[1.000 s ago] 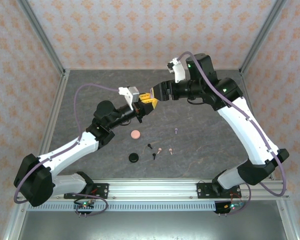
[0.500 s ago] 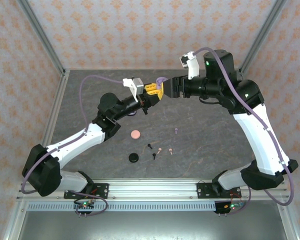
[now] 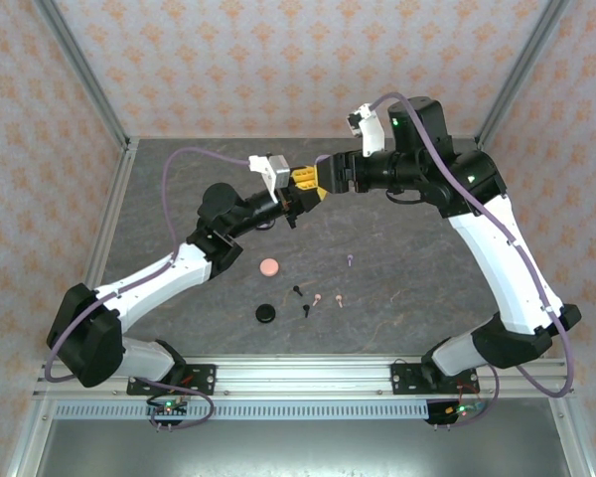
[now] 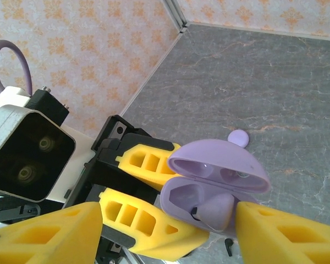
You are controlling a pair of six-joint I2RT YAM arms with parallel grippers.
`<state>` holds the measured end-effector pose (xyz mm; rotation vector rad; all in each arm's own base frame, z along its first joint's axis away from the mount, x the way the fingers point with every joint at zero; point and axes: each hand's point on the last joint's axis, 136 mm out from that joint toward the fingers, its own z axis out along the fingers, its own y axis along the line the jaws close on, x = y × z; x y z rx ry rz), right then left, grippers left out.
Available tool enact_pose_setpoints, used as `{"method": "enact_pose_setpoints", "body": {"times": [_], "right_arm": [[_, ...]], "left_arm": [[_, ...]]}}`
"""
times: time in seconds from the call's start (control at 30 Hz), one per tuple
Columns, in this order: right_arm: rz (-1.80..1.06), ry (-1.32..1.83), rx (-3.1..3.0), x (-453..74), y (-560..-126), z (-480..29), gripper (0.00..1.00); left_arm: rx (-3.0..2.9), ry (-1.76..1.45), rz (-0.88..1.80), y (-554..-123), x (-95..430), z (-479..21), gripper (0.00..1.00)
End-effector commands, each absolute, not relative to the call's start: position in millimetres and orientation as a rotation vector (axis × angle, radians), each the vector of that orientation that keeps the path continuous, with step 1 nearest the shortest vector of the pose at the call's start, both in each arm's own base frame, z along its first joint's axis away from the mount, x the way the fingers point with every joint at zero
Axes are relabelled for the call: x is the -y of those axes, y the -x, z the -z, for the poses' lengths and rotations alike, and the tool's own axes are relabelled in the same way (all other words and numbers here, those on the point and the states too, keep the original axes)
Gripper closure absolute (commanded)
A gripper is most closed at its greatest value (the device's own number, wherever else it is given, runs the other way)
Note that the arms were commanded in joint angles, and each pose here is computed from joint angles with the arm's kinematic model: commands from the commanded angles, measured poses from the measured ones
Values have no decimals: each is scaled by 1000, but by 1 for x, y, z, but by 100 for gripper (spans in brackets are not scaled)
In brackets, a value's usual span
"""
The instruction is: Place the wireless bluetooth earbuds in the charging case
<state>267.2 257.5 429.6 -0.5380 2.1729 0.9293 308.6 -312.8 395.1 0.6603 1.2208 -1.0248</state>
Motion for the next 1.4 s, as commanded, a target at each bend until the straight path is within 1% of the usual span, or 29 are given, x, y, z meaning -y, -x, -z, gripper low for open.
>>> {"method": "enact_pose_setpoints", "body": {"times": [0.0,0.13,0.47,0.63,0.87,1.17,1.37], "right_arm": [[-987,561,-2133,-263,-263,-442,37],[-1009,576,-2113,-267,-263,-444,38],[-1004,586,-2111,-272,-271,-443,38],[-1076,646,-2051,-280,-262,-453,39],[-1048,672,-2027,-280,-264,-451,38],[-999,653,-2016,-279,-274,-451,33],[-868,572,-2027,-262,-286,-451,25]], "left_arm": [[-1127,-679,1017,-301,313,-423,100],[-1134,-683,1021,-302,315,-421,100],[-1142,-690,1033,-300,319,-418,100],[-1155,-687,1029,-303,319,-414,100],[-1165,-679,1052,-306,323,-412,100],[-1171,-681,1057,-305,324,-411,100],[-1163,-683,1060,-304,324,-411,100]]}}
